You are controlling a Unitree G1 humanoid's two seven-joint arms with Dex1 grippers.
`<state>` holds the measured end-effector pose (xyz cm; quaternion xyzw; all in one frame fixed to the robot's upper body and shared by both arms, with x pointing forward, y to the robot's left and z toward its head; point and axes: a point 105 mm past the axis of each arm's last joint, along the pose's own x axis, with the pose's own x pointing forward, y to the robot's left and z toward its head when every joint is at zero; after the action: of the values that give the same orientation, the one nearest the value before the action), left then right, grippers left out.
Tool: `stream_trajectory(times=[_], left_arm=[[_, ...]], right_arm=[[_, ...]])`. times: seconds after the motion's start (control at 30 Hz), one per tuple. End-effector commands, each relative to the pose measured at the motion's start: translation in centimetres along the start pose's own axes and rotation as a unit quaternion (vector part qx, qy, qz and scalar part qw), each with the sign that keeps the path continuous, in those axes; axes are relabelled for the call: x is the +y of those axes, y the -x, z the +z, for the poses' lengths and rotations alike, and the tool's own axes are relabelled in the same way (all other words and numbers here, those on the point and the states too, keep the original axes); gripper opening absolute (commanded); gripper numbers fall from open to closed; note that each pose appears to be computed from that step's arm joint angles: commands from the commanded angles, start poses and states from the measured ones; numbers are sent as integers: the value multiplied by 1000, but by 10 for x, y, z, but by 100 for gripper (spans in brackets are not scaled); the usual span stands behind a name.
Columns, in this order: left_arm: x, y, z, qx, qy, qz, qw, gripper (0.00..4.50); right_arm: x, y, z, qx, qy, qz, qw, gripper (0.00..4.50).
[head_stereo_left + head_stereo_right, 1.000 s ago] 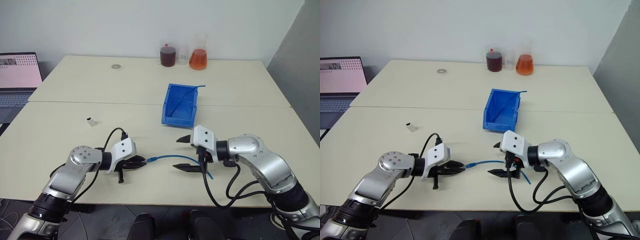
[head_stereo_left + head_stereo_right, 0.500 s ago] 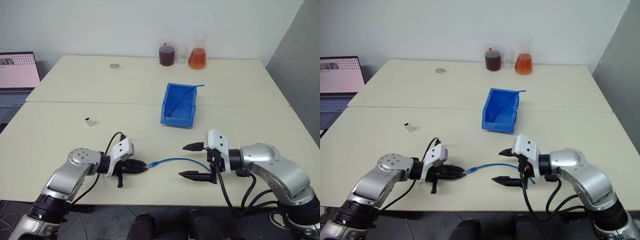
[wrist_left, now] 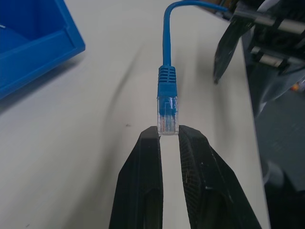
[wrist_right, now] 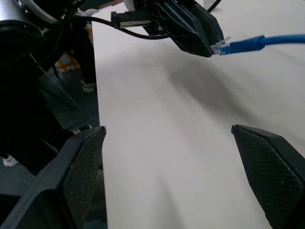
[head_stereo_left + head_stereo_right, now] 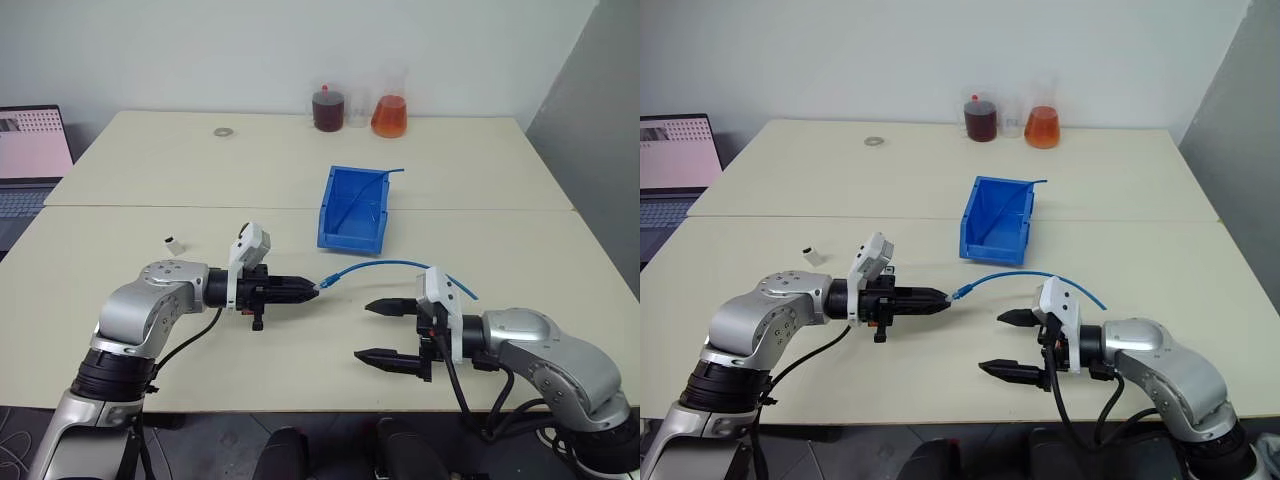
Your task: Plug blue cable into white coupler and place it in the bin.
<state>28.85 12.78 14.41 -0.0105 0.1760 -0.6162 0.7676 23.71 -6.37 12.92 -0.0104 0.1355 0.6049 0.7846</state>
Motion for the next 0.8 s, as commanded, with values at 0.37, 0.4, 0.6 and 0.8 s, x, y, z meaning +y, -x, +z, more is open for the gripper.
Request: stream_trajectory(times=[0.37, 0.4, 0.6, 0.8], left_arm=[[-29, 6, 14, -5, -3, -62, 998, 23], [-30, 5, 13, -4, -4, -63, 998, 23], [-32, 3, 15, -3, -6, -67, 998, 23], [-32, 3, 15, 1, -12, -66, 998, 23]], right_arm=[[-15, -9, 37, -75, -56, 27, 995, 450], [-13, -10, 39, -76, -55, 32, 995, 450], [-8, -24, 46, -79, -60, 49, 994, 450], [-6, -27, 50, -79, -61, 65, 993, 450]])
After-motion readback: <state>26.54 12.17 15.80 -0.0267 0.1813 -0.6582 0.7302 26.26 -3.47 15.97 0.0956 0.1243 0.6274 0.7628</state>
